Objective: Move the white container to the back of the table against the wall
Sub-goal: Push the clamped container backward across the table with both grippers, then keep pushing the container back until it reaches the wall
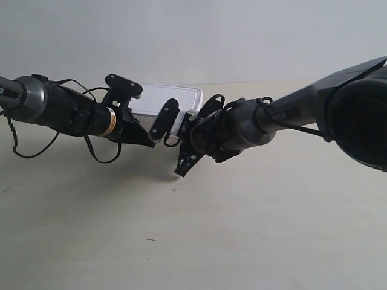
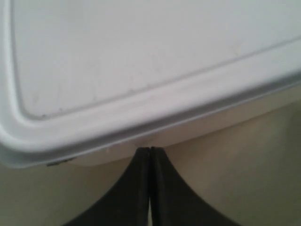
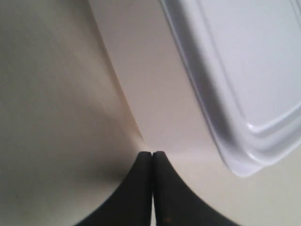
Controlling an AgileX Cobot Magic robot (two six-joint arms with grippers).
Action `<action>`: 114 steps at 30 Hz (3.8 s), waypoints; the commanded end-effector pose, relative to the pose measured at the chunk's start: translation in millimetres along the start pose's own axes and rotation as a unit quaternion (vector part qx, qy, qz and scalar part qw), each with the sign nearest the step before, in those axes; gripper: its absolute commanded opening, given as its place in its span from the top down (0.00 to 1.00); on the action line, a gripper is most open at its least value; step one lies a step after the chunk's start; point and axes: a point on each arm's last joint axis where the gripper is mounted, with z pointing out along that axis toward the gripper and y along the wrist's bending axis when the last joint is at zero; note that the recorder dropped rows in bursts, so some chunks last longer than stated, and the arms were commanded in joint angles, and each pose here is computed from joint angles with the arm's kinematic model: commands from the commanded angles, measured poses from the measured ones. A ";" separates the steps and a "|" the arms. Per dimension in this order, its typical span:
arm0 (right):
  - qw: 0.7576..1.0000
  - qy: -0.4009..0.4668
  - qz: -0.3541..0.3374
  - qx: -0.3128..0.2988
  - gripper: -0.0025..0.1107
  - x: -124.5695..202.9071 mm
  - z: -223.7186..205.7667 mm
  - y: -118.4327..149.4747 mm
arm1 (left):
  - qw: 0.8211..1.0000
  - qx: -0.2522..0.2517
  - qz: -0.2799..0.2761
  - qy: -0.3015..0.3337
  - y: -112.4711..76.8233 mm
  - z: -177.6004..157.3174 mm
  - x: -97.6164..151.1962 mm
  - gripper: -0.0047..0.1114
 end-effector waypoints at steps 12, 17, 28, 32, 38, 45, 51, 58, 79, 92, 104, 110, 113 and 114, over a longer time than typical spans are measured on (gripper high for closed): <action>1.000 -0.009 -0.007 -0.007 0.98 8.4 13.4 -20.5 | 1.000 0.008 0.015 -0.010 0.3 9.9 -6.0 0.96; 0.999 -0.026 0.005 -0.032 0.98 7.5 14.6 -23.7 | 1.000 0.008 0.016 -0.010 0.3 9.9 -5.8 0.96; 0.996 -0.037 0.061 -0.057 0.98 23.5 20.3 -46.8 | 1.000 0.007 0.025 -0.010 0.5 9.9 -5.8 0.96; 0.989 -0.069 0.074 -0.110 0.98 19.0 17.1 -42.8 | 1.000 0.006 0.026 -0.010 1.3 9.8 -5.7 0.96; 0.970 -0.122 0.089 -0.191 0.98 6.2 6.0 -35.6 | 1.000 0.000 0.020 -0.011 10.4 9.7 -5.7 0.96; 0.970 -0.145 0.108 -0.159 0.98 -2.5 6.8 -46.4 | 1.000 0.002 0.015 -0.007 15.2 12.3 -1.1 0.96; 0.978 -0.130 0.123 -0.110 0.98 -4.3 15.6 -58.6 | 1.000 0.001 0.016 -0.014 15.8 12.0 -6.5 0.96; 0.983 -0.119 0.108 -0.090 0.98 -2.3 24.4 -60.2 | 1.000 0.007 0.017 -0.024 16.1 18.8 -12.0 0.96; 0.995 -0.095 -0.014 -0.033 0.98 1.3 36.8 -67.9 | 0.999 0.014 0.029 -0.038 18.7 38.9 -17.4 0.96; 0.995 -0.097 -0.013 -0.019 0.98 -1.7 49.2 -70.4 | 0.998 0.010 0.037 -0.055 22.2 37.6 -28.7 0.96; 0.996 -0.093 -0.017 -0.003 0.98 -1.3 51.1 -78.1 | 0.997 -0.003 0.044 -0.067 27.1 44.3 -35.2 0.96; 0.996 -0.090 -0.010 -0.001 0.98 7.0 52.8 -86.9 | 0.997 -0.009 0.042 -0.070 32.0 49.7 -35.3 0.96; 0.994 -0.106 -0.008 -0.013 0.98 8.0 52.9 -88.6 | 0.996 -0.011 0.045 -0.073 33.1 50.2 -37.0 0.96; 0.993 -0.116 -0.005 -0.020 0.98 7.3 52.6 -88.4 | 0.996 -0.011 0.046 -0.073 33.1 50.8 -36.7 0.96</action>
